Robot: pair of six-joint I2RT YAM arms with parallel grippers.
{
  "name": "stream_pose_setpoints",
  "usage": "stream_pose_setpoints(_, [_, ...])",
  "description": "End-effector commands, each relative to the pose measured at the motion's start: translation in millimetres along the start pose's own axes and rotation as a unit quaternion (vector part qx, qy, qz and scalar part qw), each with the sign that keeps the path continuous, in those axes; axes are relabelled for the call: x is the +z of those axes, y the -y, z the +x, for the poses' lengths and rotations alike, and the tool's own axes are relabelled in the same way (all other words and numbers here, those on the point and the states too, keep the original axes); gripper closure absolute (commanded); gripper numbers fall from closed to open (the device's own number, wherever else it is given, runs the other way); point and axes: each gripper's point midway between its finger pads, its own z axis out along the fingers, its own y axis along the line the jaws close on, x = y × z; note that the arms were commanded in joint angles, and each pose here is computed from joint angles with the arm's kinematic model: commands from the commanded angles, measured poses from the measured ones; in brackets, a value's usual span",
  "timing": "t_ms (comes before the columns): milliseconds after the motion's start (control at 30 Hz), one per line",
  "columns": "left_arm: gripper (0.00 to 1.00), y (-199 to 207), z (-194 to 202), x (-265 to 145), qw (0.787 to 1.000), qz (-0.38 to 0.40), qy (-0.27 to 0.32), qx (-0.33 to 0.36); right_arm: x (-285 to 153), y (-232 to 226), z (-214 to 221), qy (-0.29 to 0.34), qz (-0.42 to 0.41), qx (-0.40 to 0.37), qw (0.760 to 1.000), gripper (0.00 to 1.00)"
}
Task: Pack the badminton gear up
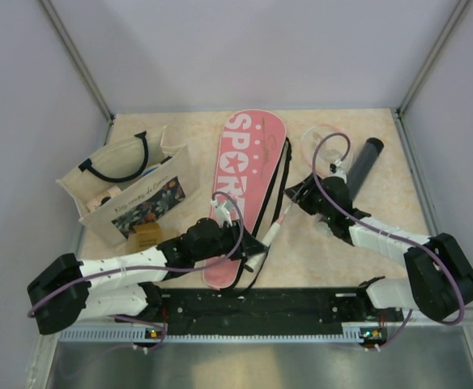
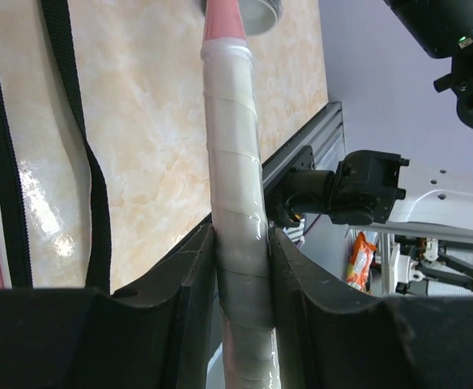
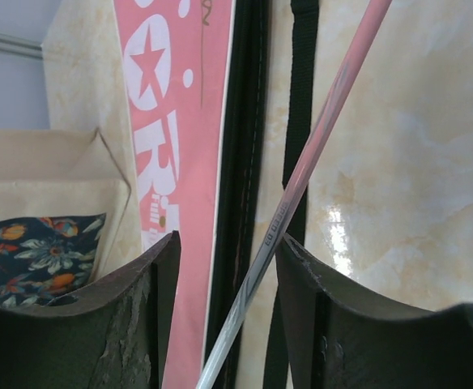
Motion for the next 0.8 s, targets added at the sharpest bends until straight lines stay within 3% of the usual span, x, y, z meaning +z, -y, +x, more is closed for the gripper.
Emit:
stream_pose_setpoints(0, [1.0, 28, -18, -6, 0.997, 0.061, 0.048, -0.016, -2, -28, -10, 0.013, -0.068, 0.033, 0.997, 0.5])
stream_pose_setpoints(533, [1.0, 10, -32, -21, 0.993, 0.036, 0.106, -0.046, 12, -39, -33, 0.083, -0.126, 0.101, 0.983, 0.53])
stream_pose_setpoints(767, [1.0, 12, -30, -23, 0.992, 0.043, 0.105, -0.055, 26, -41, -34, 0.085, -0.133, 0.114, 0.981, 0.64])
